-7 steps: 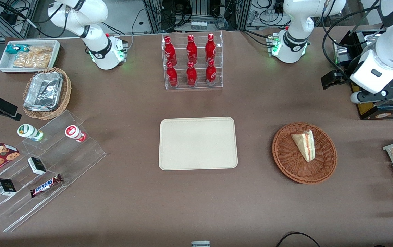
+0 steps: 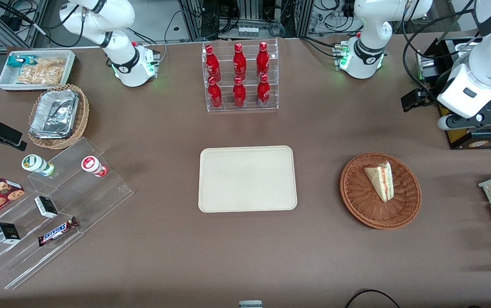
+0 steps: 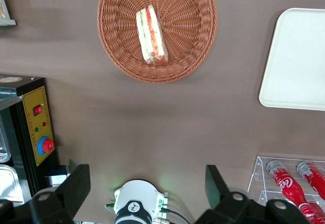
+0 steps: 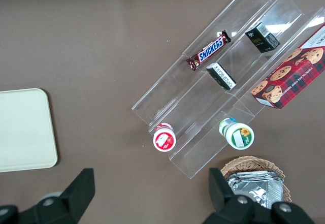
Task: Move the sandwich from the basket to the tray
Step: 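Move the left gripper down over the sandwich in the wicker basket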
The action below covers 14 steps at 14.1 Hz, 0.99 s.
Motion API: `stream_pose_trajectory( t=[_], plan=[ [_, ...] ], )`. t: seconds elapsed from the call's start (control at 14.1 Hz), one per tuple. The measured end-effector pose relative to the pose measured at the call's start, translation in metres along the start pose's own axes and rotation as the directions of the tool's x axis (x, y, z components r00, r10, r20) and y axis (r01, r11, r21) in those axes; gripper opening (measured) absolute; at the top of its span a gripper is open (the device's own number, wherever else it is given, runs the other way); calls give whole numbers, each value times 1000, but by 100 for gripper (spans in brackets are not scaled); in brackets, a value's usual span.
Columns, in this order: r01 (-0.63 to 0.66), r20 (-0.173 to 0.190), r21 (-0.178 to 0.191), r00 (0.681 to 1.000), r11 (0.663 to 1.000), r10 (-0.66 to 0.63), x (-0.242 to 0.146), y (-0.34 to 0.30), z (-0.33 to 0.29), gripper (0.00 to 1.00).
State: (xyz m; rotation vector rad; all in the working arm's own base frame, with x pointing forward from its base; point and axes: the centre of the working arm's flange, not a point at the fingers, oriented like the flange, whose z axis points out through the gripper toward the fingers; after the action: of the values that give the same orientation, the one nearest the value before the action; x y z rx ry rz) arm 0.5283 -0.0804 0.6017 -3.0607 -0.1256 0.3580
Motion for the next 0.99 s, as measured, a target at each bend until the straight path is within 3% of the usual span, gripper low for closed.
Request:
stream_pose_trajectory(
  t=[0.35, 0.5, 0.64, 0.85, 0.99],
  plan=[
    [9, 130, 3, 991, 1000, -9, 85, 12, 110, 100],
    [36, 129, -5, 991, 999, -35, 115, 19, 162, 100],
    [154, 124, 1, 980, 988, -153, 132, 25, 203, 100],
    [252, 144, 19, 957, 967, -252, 143, 32, 241, 100],
    [275, 135, 14, 952, 961, -274, 146, 30, 260, 100]
  ],
)
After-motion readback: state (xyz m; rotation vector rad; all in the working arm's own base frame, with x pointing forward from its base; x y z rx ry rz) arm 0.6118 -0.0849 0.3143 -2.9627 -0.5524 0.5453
